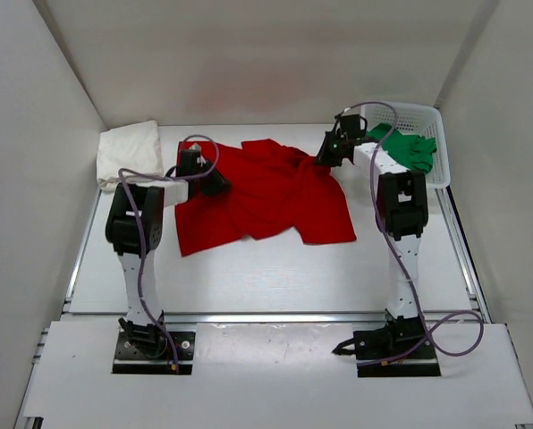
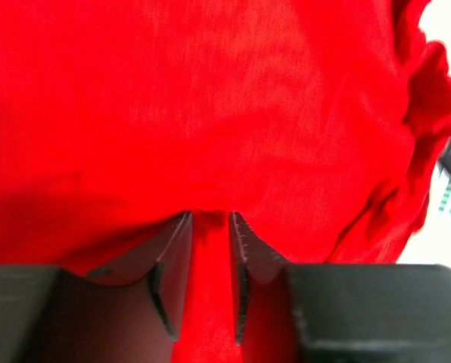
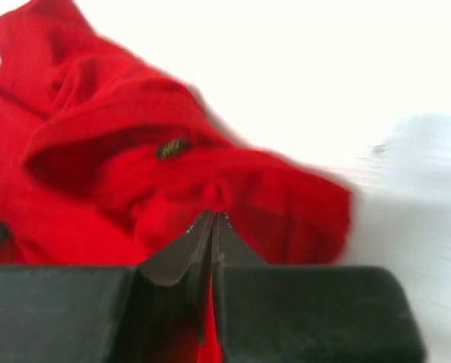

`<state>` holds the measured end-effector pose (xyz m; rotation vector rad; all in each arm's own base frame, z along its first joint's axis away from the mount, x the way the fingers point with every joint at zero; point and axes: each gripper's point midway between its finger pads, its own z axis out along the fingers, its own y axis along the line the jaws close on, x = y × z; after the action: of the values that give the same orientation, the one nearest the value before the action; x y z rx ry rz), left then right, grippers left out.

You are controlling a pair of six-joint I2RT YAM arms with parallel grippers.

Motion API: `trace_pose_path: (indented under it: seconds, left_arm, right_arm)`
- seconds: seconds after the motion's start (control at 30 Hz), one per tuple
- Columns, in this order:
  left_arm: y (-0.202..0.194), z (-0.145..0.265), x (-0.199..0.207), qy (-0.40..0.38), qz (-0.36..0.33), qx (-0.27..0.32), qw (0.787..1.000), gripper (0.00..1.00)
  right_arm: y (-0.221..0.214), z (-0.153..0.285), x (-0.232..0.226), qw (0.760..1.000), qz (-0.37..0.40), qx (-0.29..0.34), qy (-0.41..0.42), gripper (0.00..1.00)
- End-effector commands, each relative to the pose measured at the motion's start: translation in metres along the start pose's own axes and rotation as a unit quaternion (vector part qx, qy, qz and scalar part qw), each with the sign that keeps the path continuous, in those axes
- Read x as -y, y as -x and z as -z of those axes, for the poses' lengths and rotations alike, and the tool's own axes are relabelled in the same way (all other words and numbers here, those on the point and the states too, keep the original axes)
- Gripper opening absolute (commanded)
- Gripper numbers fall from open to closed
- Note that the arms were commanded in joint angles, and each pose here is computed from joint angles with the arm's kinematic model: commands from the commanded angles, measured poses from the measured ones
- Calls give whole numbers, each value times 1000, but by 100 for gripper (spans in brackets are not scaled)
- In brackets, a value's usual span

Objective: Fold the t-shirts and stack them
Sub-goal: Flatten out the tshirt

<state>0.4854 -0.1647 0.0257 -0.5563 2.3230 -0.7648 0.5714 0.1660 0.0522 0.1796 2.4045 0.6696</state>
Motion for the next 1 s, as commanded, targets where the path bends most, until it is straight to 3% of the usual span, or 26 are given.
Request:
trace_pose_path:
  seconds: [0.0,0.07,0.13,0.17,0.23,0.27,0.33,0.37,0.4,0.43,0.5,0.6,0.67,0.77,0.87,0.97]
  left_arm:
    - [26,-15,7,-4,-5,-16,1000,35]
    - [34,-8,21,-23,-11,-8,1000,35]
    - [40,9,37,-28,-34,29,999,34]
    - [43,26,56,-41,-48,50,997,33]
    - [43,47,71,-44,-68,73,994,33]
    - [38,60,87,-58,-78,74,993,33]
    - [29,78,90,-65,-74,72,993,26]
    - [19,88,81,-65,-68,69,993,25]
    - [23,106,84,-74,-59,83,992,20]
    - [6,107,59,-55,-41,69,995,10]
    - [-7,141,21,-29,-25,91,995,5]
    - [-27,177,-30,26,-14,102,994,20]
    - [-37,193,-61,47,18,104,993,23]
    - [-48,213,-106,82,72,111,988,35]
    - [-60,218,-124,107,88,96,986,43]
    - [-67,215,-137,119,109,101,982,58]
  right_arm:
    - [24,35,-14,1000,22,1,-5,3]
    - [43,71,-45,997,54,45,12,14]
    - [35,96,-57,996,66,62,15,25]
    - [50,125,-79,991,75,103,32,33]
    - [28,146,-84,991,70,108,44,42]
    - [34,172,-100,985,80,141,60,44]
    - [-9,177,-91,988,73,124,55,47]
    - [-10,194,-100,984,79,145,65,48]
    - [-43,186,-89,989,73,116,60,48]
    - [-68,189,-89,990,71,107,68,47]
    - [-91,203,-89,987,78,114,78,48]
    - [-145,208,-81,989,80,81,91,48]
    - [-181,209,-66,992,78,57,83,47]
    - [-207,220,-72,990,80,54,107,47]
    - [-223,224,-70,989,77,47,117,48]
    - [-232,226,-67,989,75,45,117,48]
